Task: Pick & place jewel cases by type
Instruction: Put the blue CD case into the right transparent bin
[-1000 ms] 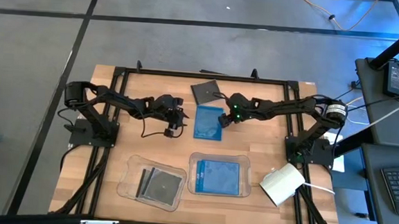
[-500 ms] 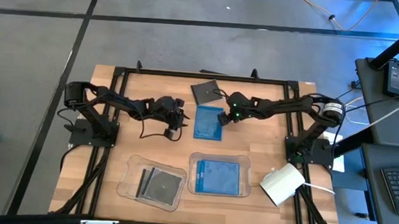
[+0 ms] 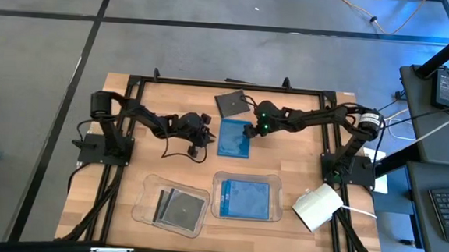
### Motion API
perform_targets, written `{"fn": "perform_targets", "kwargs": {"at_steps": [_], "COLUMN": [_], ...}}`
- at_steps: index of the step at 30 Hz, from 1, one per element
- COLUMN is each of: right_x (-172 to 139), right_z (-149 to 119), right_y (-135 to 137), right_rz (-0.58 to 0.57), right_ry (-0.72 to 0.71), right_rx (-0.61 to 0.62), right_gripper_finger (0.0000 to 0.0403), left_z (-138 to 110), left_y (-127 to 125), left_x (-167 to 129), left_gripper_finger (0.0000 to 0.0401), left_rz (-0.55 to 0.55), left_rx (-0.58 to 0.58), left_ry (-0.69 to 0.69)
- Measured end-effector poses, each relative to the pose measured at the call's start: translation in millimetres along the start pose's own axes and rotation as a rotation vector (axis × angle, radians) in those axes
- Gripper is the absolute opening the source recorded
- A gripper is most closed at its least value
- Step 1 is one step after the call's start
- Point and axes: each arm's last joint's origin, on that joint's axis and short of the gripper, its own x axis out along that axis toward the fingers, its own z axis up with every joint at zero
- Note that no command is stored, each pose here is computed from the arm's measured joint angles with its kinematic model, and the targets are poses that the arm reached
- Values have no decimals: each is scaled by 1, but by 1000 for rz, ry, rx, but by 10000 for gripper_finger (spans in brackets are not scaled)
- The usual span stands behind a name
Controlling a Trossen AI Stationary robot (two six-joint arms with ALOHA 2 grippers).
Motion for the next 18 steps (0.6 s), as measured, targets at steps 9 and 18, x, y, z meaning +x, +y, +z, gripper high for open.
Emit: {"fn": "perform_targets", "kwargs": {"at_steps": [9, 18], "right_x": [0, 2], "right_z": [2, 1], "right_y": [-1, 6], "right_rz": [38, 167], "right_ry": [9, 53], "right_rx": [9, -28], "right_gripper_finger": [251, 251], "left_z": [-1, 1], "left_y": [9, 11], "left_x": [28, 36], "left_gripper_finger": [33, 11], "left_rz": [-29, -49], "left_rx": [-24, -57], "left_ry": [-16, -43]}}
